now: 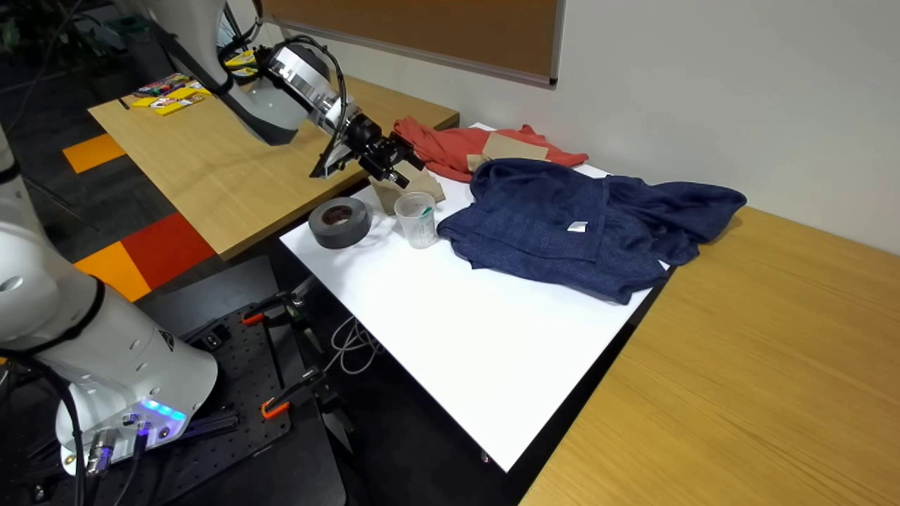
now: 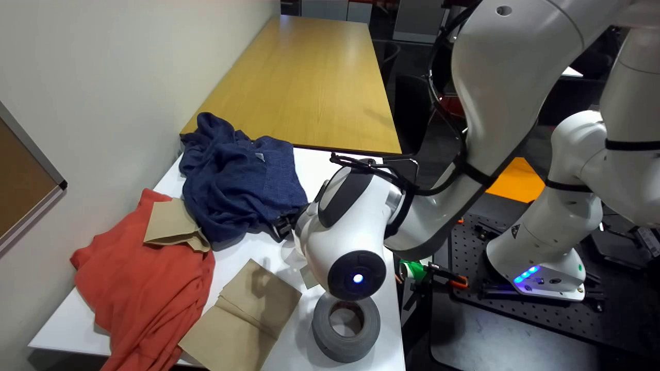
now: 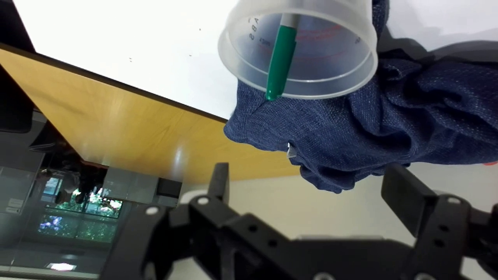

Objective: Pick up the pen and place it in the clear cup. Remove the pen from the cup and move the cup to the right.

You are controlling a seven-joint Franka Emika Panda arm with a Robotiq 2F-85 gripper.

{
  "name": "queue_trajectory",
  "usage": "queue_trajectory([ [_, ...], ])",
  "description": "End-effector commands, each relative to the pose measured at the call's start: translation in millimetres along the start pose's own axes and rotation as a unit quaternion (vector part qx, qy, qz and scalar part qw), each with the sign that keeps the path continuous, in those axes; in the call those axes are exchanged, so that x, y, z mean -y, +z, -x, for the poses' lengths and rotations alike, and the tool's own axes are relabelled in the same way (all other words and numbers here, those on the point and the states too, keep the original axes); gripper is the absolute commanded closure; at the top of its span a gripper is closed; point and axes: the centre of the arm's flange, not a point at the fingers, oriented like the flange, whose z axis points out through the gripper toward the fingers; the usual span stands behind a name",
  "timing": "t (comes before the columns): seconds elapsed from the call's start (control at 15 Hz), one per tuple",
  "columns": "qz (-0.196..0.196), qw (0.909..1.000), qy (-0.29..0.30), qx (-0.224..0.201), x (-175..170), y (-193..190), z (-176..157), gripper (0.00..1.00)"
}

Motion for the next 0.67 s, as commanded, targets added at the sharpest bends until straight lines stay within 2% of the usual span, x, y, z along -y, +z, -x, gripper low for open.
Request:
queue_trajectory([
  [0.0,-0.003,0.9998,0.008,0.017,-10,5,-6,0.00],
  [0.2,-0.015,0.9992,0.012,0.035,-14,12,-5,0.00],
  [0.27,-0.020,0.9989,0.015,0.041,-15,13,-5,0.03],
  [0.33,-0.025,0.9985,0.016,0.047,-17,14,-4,0.24],
  [0.47,-0.030,0.9978,0.019,0.057,-19,14,-2,0.32],
  [0.6,-0.036,0.9971,0.021,0.064,-22,14,1,0.48],
])
